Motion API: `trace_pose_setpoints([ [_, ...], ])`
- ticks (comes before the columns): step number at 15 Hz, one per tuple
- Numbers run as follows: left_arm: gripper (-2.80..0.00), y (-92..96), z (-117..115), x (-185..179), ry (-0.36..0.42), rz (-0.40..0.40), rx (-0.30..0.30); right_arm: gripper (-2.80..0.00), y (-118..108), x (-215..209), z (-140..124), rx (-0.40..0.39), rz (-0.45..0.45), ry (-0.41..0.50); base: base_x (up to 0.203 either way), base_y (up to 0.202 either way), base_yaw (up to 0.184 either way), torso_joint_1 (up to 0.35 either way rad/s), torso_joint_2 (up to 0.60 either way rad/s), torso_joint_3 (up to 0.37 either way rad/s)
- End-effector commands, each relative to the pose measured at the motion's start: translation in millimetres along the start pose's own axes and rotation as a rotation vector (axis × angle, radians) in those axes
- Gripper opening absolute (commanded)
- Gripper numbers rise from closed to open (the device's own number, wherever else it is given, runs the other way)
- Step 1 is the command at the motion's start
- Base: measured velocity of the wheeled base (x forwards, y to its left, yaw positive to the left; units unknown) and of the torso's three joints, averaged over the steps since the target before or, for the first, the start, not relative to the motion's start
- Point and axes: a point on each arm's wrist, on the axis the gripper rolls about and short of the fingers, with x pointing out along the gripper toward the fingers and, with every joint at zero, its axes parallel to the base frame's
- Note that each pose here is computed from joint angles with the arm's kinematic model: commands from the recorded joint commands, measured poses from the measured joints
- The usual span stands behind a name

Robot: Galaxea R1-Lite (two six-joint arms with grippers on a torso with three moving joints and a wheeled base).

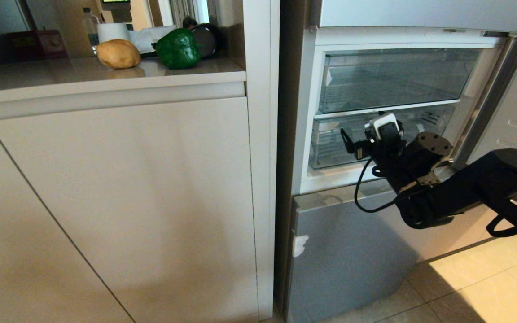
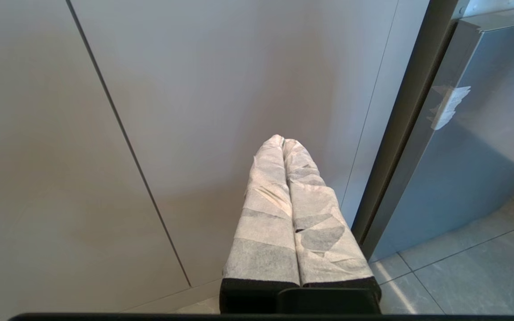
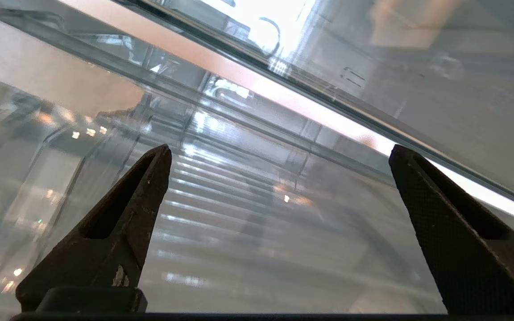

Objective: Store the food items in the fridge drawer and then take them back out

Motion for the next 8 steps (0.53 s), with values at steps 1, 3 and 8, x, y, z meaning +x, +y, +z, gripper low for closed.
trace_pose_setpoints([
  [1,-2.8,0.0,0.0,0.1,0.001,0.0,0.001,0.0,-0.5,-10.6,2.2,-0.003,0.006,0.018,0.0,0.0,0.0,0.0,0.0,0.0],
  [3,-2.8,0.0,0.0,0.1,0.001,0.0,0.001,0.0,4.1,-23.6,-4.3,-0.002,0.024,0.049,0.0,0.0,0.0,0.0,0.0,0.0],
  [8,-2.8,0.0,0.0,0.1,0.001,0.0,0.0,0.0,35.5,-41.0,20.3,0.123,0.112,0.07,0.0,0.0,0.0,0.0,0.0,0.0],
])
